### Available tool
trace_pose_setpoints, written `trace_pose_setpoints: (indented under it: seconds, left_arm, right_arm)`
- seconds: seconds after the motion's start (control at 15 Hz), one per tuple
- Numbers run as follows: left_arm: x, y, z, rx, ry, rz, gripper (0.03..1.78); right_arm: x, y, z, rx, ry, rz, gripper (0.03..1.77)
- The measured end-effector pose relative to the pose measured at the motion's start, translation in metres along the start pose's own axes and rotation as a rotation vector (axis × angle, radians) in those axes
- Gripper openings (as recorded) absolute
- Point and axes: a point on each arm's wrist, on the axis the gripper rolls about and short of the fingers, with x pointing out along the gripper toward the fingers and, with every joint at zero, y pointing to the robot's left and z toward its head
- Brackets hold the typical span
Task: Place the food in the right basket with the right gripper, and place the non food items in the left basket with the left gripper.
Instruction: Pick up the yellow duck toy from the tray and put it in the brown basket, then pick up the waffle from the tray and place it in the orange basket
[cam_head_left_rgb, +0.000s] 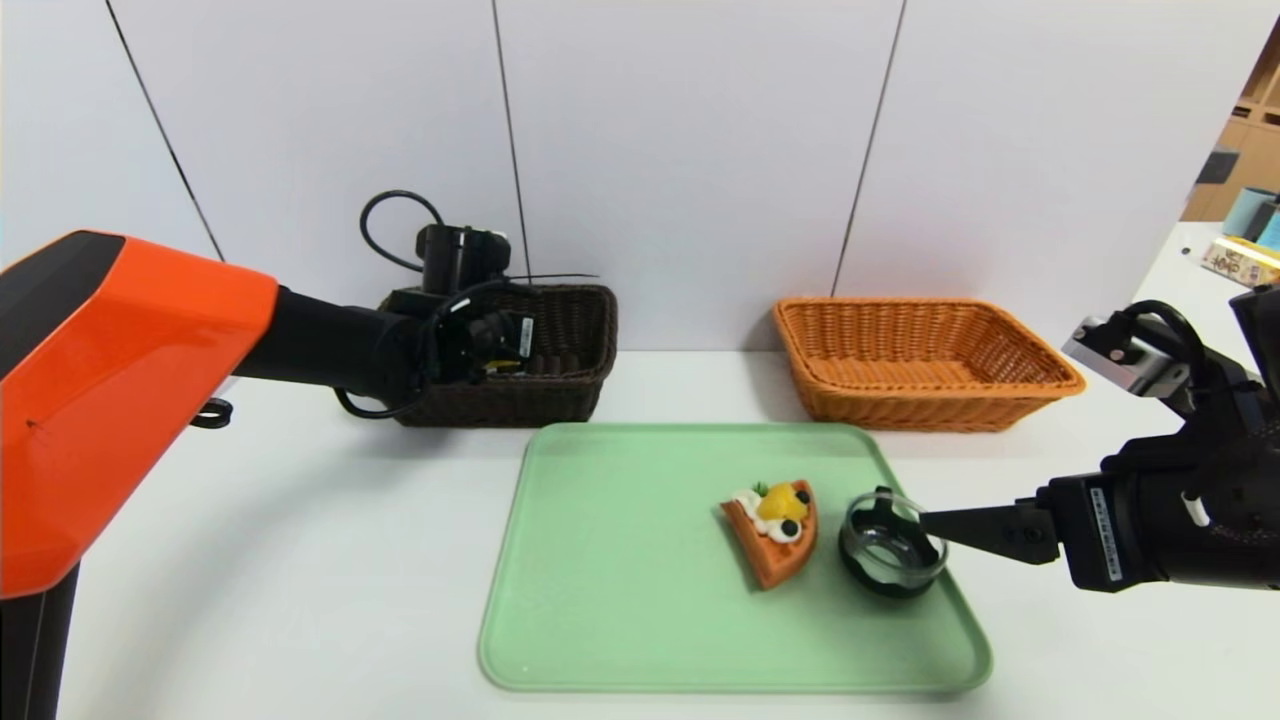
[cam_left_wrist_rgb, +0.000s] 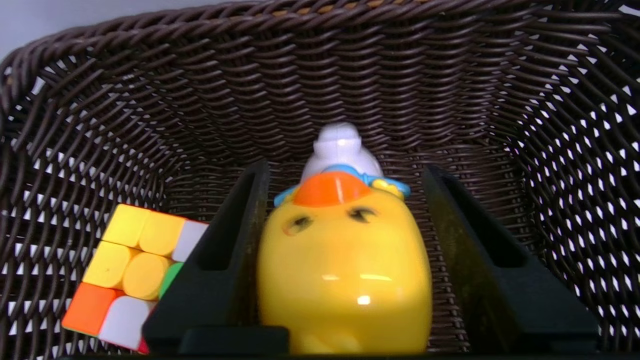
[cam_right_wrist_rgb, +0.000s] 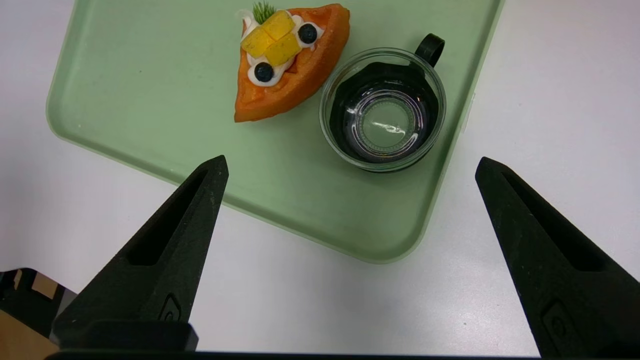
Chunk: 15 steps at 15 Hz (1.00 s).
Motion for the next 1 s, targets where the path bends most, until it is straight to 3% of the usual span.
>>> trace_pose_setpoints:
  seconds: [0.27,0.6,1.0]
  left_arm:
    - [-0.014,0.004,0.013,-0.006,-0.019,0.000,1.38]
    - [-0.065,0.012,0.054,-0.026,-0.096,-0.021,1.53]
    - [-0.140,-0.016,0.071,-0.007,-0.139,-0.146,1.62]
  right_arm:
    - [-0.001,0.000,0.000,0.001,-0.003,-0.002,1.71]
    - [-0.003,0.000,0.000,0.003,-0.010,0.000,1.71]
    - [-0.006,0.000,0.000,0.005,-0.023,-0.003,1.71]
